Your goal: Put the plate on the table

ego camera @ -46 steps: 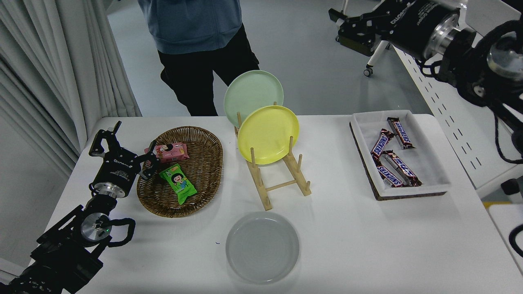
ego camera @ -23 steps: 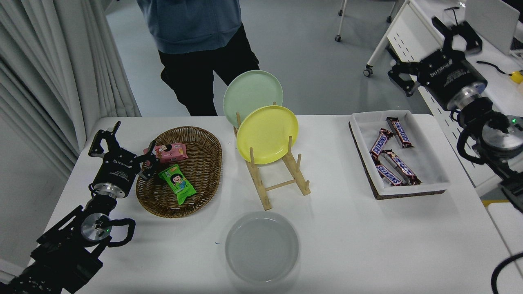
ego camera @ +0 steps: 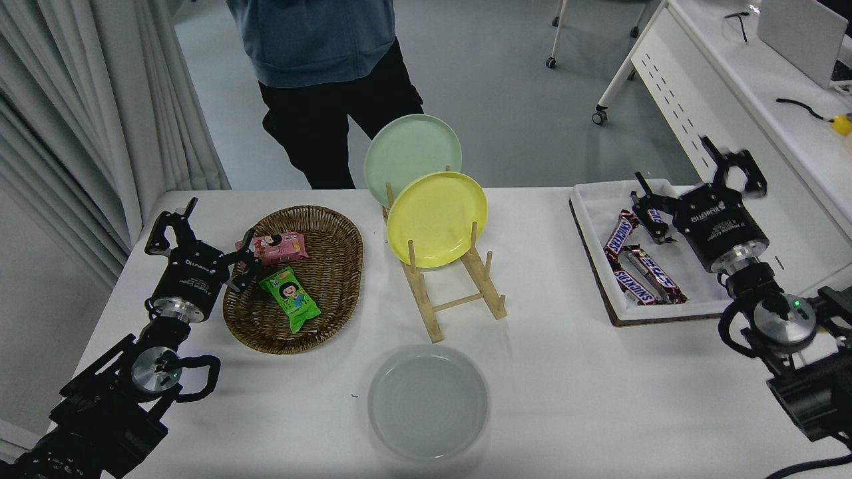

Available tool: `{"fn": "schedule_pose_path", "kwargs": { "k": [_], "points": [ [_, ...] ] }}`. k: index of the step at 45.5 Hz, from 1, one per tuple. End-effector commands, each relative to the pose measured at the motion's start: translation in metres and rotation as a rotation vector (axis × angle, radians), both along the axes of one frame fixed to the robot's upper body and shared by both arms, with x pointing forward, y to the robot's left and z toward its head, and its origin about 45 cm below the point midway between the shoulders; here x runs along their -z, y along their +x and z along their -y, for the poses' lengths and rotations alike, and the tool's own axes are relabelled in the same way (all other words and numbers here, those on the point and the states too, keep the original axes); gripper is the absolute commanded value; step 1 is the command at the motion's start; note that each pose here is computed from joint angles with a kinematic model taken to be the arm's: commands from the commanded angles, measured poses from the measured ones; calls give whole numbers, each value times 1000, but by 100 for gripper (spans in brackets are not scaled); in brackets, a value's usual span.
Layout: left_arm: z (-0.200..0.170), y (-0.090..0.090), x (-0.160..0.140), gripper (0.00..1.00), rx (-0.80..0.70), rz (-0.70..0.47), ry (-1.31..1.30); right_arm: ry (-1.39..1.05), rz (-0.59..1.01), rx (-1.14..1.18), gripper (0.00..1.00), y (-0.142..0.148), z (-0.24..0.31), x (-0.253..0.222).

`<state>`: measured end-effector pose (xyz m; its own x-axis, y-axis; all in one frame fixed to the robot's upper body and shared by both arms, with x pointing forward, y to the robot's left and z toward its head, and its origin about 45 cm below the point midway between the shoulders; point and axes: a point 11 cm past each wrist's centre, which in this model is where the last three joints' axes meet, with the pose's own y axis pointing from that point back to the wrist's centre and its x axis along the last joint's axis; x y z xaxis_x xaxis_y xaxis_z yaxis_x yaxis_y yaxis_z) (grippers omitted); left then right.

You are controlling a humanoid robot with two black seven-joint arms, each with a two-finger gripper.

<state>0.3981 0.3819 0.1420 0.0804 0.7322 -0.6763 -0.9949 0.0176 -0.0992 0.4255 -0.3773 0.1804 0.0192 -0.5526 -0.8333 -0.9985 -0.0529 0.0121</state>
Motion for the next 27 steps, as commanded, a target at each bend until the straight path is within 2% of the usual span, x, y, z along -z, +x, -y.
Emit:
{"fn": "schedule_pose_path", "kwargs": {
  "k": [1, 12, 27],
  "points": [
    [0, 0, 0, 100, 0, 0, 0, 38, -96, 103, 100, -18, 17, 51],
    [0, 0, 0, 100, 1, 1, 0, 12, -126, 137, 100, -9, 24, 52],
    [0, 0, 0, 100, 0, 0, 0, -6, -132, 68, 100, 5, -9, 56]
  ]
}}
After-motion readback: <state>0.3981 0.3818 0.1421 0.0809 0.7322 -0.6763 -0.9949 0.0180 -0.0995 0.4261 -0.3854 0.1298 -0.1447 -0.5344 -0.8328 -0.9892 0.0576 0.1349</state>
